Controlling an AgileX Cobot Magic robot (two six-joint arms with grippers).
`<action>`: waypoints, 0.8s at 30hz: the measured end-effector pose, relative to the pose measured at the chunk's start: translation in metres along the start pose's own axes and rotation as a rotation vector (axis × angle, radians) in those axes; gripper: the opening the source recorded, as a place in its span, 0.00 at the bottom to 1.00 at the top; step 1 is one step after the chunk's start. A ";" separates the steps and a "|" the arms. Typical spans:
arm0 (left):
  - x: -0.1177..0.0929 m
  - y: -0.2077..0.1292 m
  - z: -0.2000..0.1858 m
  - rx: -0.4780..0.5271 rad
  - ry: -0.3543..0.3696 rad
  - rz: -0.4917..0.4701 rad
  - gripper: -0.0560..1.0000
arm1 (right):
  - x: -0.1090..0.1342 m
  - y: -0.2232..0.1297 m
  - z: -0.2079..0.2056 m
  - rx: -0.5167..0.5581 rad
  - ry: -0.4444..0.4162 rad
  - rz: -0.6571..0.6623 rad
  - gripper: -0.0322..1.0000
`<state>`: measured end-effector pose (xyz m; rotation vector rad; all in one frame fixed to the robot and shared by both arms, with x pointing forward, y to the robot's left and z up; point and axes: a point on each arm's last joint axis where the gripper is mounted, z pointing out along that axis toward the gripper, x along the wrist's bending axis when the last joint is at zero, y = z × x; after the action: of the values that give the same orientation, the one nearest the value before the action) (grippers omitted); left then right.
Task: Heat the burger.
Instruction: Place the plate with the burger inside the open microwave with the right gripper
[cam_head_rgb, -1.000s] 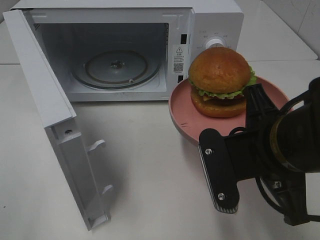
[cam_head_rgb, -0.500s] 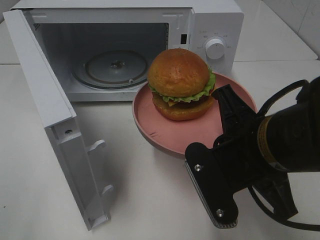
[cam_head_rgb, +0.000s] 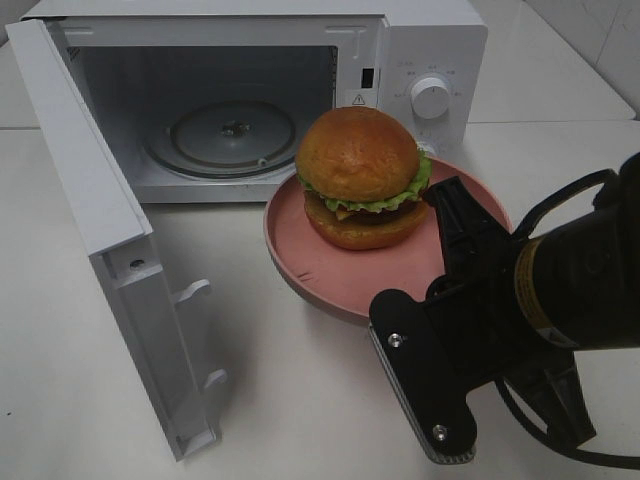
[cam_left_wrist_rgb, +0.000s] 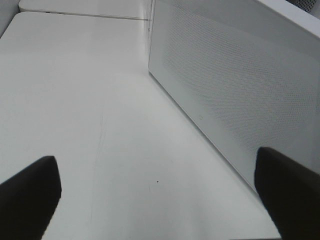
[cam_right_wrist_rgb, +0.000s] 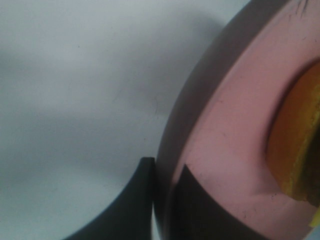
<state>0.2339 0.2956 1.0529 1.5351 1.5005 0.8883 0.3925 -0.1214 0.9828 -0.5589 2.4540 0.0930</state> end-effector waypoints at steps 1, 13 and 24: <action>0.000 0.000 0.000 0.000 0.000 0.000 0.97 | -0.001 -0.001 0.001 -0.006 -0.004 -0.015 0.10; 0.000 0.000 0.000 0.000 0.000 0.000 0.97 | -0.013 -0.021 0.009 -0.033 -0.035 -0.123 0.10; 0.000 0.000 0.000 0.000 0.000 0.000 0.97 | -0.016 -0.032 0.013 -0.078 -0.025 -0.224 0.10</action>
<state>0.2339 0.2956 1.0529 1.5351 1.5005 0.8883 0.4249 -0.1424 0.9837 -0.8576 2.3544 0.1039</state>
